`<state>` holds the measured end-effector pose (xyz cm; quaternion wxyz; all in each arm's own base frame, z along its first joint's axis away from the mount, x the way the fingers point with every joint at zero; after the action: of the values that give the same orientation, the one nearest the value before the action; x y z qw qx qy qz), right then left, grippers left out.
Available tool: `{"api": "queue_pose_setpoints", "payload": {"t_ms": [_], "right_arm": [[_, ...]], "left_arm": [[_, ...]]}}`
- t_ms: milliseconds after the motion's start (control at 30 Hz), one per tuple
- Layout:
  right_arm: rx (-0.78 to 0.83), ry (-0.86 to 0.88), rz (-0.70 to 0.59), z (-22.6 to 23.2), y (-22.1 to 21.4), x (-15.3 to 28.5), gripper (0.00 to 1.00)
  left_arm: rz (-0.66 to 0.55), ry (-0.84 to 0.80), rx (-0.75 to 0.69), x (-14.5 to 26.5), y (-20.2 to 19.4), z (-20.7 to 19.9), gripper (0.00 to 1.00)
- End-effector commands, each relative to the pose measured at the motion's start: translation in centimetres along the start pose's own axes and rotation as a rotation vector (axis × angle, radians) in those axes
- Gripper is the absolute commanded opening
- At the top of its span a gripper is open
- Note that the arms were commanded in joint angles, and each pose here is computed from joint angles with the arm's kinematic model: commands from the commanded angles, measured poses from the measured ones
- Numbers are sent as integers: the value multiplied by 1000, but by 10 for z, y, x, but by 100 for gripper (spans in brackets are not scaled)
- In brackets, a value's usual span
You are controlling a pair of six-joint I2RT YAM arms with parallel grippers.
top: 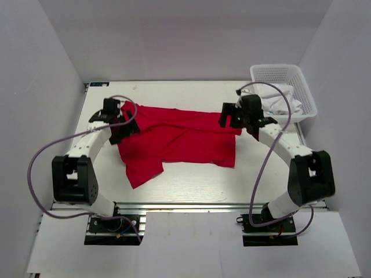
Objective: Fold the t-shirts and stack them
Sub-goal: Fold the flattened tshirt in 1/3 of the way, then grap the side of the flattened tshirt closest away from the robot with both arms
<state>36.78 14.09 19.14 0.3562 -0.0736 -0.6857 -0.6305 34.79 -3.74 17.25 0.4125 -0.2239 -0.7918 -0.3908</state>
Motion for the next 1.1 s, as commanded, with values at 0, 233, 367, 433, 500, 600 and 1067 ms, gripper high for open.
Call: {"api": "queue_pose_setpoints", "payload": {"t_ms": [0, 233, 367, 433, 500, 600, 1067], "right_arm": [[-155, -75, -91, -1, -12, 26, 90], [-227, -152, -46, -4, -50, 49, 90], [-246, -173, -11, -4, -61, 51, 90], [-251, -163, -7, -3, -63, 51, 90], [-260, -167, 4, -3, -66, 51, 90], [-259, -171, 15, -3, -67, 53, 90], [-279, -203, 301, 2, -131, 80, 90]], "left_arm": [[117, 102, 116, 17, -62, 40, 100], [192, 109, 194, 61, -131, 85, 100], [246, 168, 238, 59, -162, 109, 93], [303, 141, 250, 54, -175, 110, 85], [309, 134, 260, 48, -178, 111, 79], [294, 191, 262, 43, -179, 118, 66], [301, 158, 229, 17, -186, 121, 0]]}}
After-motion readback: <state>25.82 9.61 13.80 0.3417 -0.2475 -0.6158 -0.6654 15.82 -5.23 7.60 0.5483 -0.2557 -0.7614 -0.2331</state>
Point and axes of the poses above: each gripper's point midway between its finger pads, its own x axis back along the fingers, its own z axis along the line the jaws close on, y = z × x, the point moved 7 cm from there along x, back along the fingers, and after that the axes turned 13 degrees about x, right-handed, at the moved point
